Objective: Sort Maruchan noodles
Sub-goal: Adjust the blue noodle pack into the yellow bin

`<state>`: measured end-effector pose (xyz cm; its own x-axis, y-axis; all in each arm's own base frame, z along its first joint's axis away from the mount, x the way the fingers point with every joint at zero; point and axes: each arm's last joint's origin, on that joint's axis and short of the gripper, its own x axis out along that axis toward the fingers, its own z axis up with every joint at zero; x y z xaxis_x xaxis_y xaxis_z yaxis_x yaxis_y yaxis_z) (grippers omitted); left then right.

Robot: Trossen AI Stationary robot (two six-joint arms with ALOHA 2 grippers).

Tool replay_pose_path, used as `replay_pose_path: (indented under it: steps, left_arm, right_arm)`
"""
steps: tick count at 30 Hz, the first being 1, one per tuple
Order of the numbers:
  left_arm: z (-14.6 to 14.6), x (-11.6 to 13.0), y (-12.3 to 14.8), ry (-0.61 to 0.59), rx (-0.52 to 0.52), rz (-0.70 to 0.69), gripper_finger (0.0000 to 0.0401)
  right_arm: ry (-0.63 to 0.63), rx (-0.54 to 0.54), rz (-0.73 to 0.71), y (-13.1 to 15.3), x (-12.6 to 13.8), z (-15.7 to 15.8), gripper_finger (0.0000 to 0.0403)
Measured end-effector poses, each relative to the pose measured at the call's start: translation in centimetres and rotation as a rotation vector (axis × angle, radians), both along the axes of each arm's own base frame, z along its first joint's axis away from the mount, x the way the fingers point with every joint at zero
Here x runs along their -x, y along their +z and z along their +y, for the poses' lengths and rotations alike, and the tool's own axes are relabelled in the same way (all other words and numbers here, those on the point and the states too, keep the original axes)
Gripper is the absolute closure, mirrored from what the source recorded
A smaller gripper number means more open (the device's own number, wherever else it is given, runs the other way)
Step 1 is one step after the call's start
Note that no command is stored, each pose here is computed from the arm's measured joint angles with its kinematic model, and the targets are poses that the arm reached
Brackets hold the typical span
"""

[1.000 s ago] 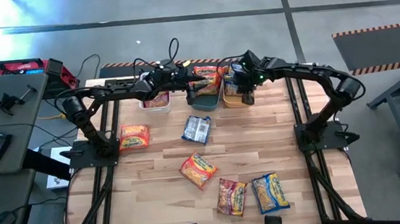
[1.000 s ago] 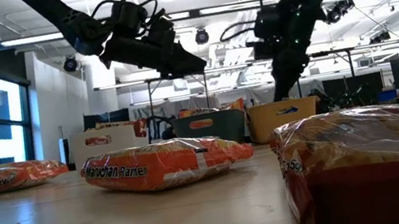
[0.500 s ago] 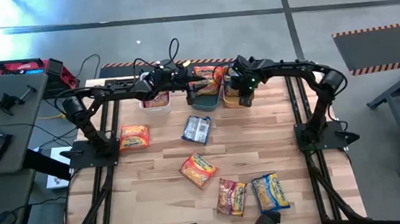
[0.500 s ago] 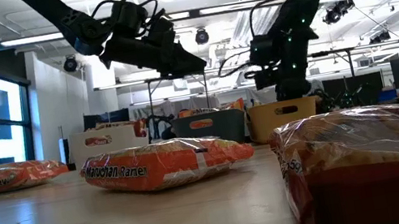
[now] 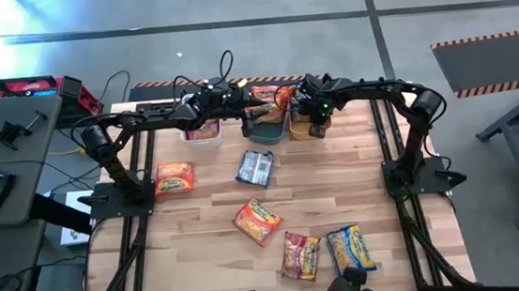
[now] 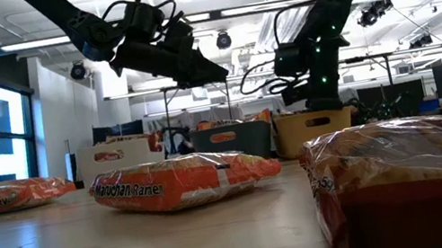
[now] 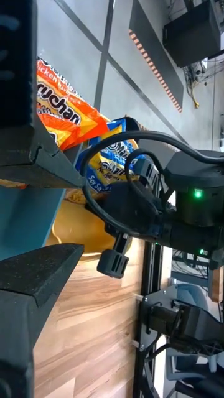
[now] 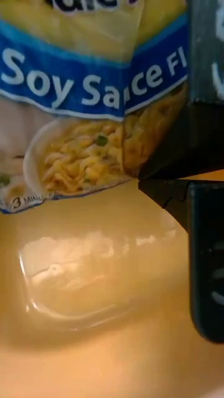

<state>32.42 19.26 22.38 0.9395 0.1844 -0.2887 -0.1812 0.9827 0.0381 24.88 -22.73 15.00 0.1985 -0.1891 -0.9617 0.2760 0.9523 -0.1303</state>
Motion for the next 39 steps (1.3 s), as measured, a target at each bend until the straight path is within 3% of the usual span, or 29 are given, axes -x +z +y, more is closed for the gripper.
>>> replay_pose_path:
  steps: [20, 28, 39]
  left_arm:
    - [0.0, 0.0, 0.0, 0.003, 0.011, 0.002, 0.0261]
    - [0.0, 0.0, -0.1, 0.004, 0.016, 0.005, 0.0261]
    - [0.0, 0.1, -0.2, 0.005, 0.027, 0.016, 0.0261]
  right_arm:
    - [-0.112, 0.078, -0.02, 0.2, -0.3, -0.5, 0.0403]
    - [-0.133, 0.067, -0.018, 0.2, -0.1, -0.5, 0.0403]
    - [-0.15, -0.005, -0.134, 1.1, -0.2, -0.5, 0.0403]
